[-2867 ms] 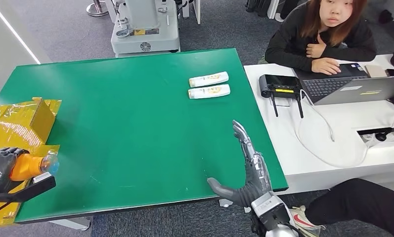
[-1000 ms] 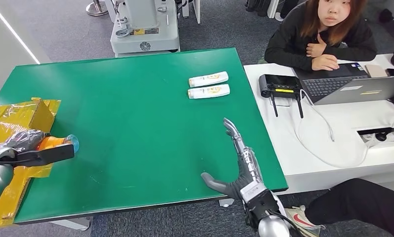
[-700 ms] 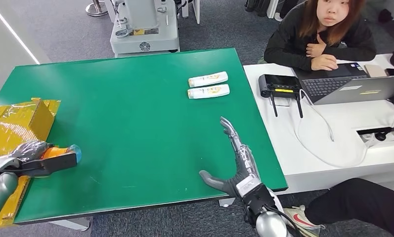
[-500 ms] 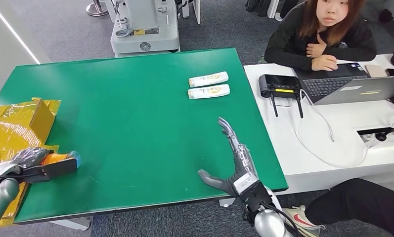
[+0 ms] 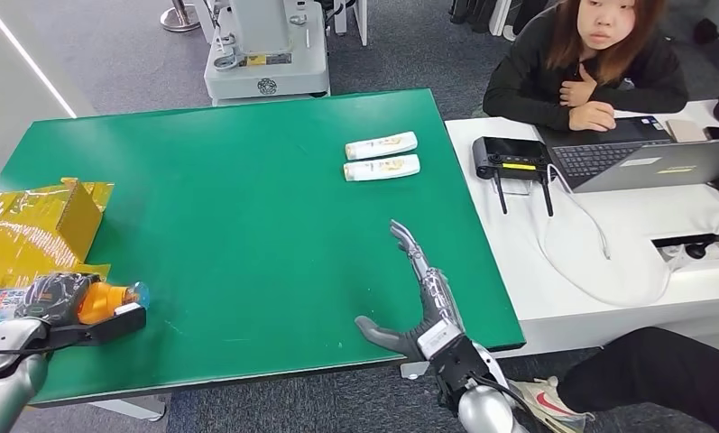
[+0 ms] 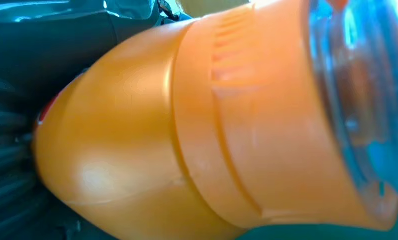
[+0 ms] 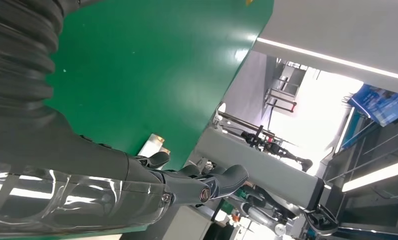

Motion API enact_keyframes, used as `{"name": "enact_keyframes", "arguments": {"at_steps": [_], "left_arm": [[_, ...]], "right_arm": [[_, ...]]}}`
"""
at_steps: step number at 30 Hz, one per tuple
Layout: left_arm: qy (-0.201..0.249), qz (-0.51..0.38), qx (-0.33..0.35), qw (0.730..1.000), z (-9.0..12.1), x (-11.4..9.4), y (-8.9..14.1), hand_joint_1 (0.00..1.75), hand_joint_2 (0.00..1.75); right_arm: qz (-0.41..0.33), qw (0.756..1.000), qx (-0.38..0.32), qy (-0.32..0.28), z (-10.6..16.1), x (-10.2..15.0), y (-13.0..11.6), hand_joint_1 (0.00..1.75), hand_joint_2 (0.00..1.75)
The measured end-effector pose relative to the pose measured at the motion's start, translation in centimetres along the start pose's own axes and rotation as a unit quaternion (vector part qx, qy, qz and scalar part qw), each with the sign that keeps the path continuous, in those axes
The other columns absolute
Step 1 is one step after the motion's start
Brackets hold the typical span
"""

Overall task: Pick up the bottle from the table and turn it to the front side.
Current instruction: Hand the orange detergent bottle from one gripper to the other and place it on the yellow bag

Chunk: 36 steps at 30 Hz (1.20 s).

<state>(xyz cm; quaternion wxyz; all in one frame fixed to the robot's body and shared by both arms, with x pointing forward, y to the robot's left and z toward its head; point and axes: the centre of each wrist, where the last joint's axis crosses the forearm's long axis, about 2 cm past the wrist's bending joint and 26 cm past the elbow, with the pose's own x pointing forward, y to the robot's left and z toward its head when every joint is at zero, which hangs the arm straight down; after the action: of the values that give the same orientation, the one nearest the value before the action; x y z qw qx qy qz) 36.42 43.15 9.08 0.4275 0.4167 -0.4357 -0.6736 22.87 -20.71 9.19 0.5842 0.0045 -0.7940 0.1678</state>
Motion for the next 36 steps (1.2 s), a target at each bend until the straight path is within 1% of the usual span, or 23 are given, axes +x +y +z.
{"name": "enact_keyframes", "arguments": {"at_steps": [3,6,9,11,14,16,18,22,23,26,27,30,36], "left_arm": [[-0.004,-0.007,0.012,1.0,0.1,0.8,-0.6,1.66,1.75],[-0.006,-0.008,0.015,1.0,0.1,1.0,-0.7,1.59,1.75],[-0.016,-0.02,0.033,0.999,0.0,1.6,-0.8,1.54,1.75],[-0.025,-0.026,0.047,0.998,-0.1,2.2,-0.9,1.57,1.75],[-0.041,-0.025,0.062,0.997,-0.6,3.3,-0.7,1.55,1.75],[-0.05,-0.022,0.07,0.996,-0.9,3.9,-0.6,1.52,1.75],[-0.056,-0.018,0.076,0.995,-1.1,4.4,-0.4,1.44,1.75],[-0.062,-0.014,0.089,0.994,-1.3,5.1,-0.4,1.45,1.75],[-0.063,-0.013,0.092,0.994,-1.3,5.3,-0.4,1.38,1.75],[-0.067,-0.013,0.099,0.993,-1.3,5.6,-0.5,1.42,1.75],[-0.067,-0.012,0.099,0.993,-1.4,5.7,-0.5,1.12,1.75],[-0.066,-0.007,0.096,0.993,-1.5,6.0,-0.4,0.0,1.75],[-0.058,0.009,0.085,0.995,-2.0,6.5,0.1,0.0,1.75]], "right_arm": [[0.0,1.0,0.0,-0.001,0.0,0.0,0.1,0.0,1.75],[-0.001,1.0,0.002,-0.001,0.0,0.0,0.2,0.0,1.75],[0.0,1.0,0.002,-0.001,0.0,0.0,0.2,0.0,1.75],[0.0,1.0,0.001,0.0,0.1,0.0,0.2,0.0,1.75],[0.0,1.0,0.001,0.002,0.3,0.0,0.3,0.0,1.75],[0.0,1.0,0.0,0.004,0.5,0.0,0.3,0.0,1.75],[0.0,1.0,-0.002,0.007,0.8,-0.1,0.4,0.0,1.75],[0.001,1.0,-0.002,0.01,1.1,-0.2,0.4,0.0,1.75],[0.001,1.0,-0.002,0.01,1.1,-0.2,0.4,0.0,1.75],[0.001,1.0,0.0,0.009,1.1,-0.2,0.5,0.0,1.75],[0.001,1.0,0.001,0.009,1.1,-0.1,0.5,0.0,1.75],[0.0,1.0,0.002,0.009,1.1,-0.1,0.6,0.0,1.75],[0.0,1.0,0.001,0.009,1.1,-0.1,0.6,0.0,1.75]]}}
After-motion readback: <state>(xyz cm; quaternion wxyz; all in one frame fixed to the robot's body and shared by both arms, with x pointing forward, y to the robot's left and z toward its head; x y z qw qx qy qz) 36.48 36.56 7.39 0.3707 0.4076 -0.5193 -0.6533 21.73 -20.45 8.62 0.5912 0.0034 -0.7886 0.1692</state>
